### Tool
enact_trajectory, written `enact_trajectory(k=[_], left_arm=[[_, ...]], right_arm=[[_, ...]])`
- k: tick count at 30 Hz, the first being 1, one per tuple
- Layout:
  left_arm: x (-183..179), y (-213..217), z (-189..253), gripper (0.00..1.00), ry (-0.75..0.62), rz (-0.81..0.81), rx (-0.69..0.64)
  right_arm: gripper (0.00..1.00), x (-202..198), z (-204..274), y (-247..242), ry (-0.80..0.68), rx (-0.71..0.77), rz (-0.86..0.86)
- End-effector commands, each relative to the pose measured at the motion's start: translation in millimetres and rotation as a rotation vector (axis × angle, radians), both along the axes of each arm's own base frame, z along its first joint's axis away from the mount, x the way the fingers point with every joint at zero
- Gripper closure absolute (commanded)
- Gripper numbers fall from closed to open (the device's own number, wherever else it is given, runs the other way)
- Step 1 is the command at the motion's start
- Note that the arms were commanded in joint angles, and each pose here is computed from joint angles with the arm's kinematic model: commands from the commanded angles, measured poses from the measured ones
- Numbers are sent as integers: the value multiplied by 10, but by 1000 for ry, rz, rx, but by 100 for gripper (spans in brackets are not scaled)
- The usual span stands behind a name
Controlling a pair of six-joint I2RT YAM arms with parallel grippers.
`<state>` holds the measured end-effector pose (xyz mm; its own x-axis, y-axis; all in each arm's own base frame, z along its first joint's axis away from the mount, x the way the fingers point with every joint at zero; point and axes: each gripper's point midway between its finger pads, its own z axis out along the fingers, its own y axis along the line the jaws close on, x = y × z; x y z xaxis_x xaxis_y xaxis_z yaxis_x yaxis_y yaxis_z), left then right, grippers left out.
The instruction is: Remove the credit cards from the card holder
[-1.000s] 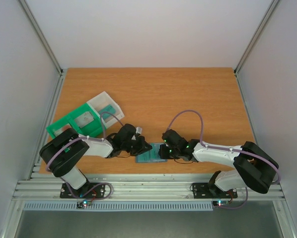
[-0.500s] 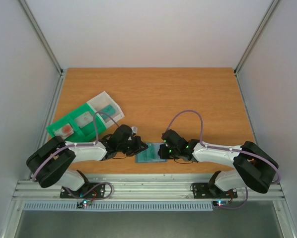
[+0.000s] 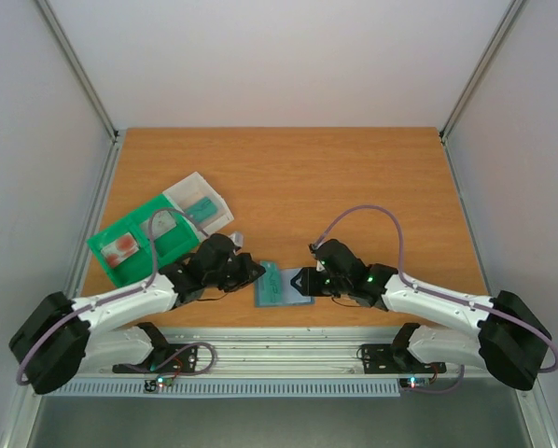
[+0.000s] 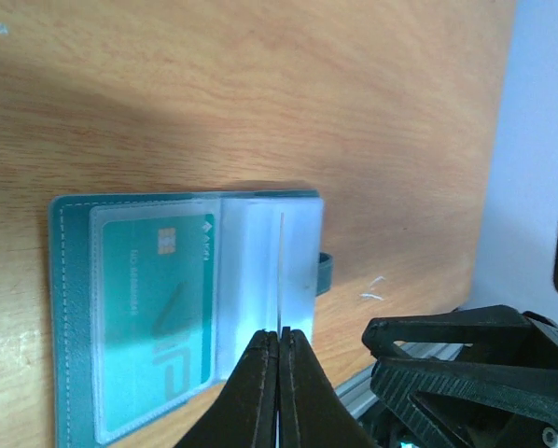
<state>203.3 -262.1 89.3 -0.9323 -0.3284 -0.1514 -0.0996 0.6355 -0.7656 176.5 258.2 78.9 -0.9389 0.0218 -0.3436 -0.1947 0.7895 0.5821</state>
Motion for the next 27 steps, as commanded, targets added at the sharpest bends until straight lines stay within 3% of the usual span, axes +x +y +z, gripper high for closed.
enact_trajectory(k=[1,11,17,20,24,27], left_arm=[[58,61,329,100,-79,25,-17],[-11,-104,1028,100,-181,-3,-310],[-58,-147,1259,100,-199,0,-450],[-76,-155,1297,100,-204,-6,-464],[-109,-154,1294,99,-200,-13,-468],[-113,-148,1243,99,-207,-16,-452]], right_arm=[[65,-58,349,147,10,131,20],[34,-120,952,358,40,451,-3],[30,-118,1138,378,41,529,-17],[41,-133,1192,364,32,554,-16],[79,-144,1222,316,-20,559,-3],[97,-179,1185,287,-54,534,30]])
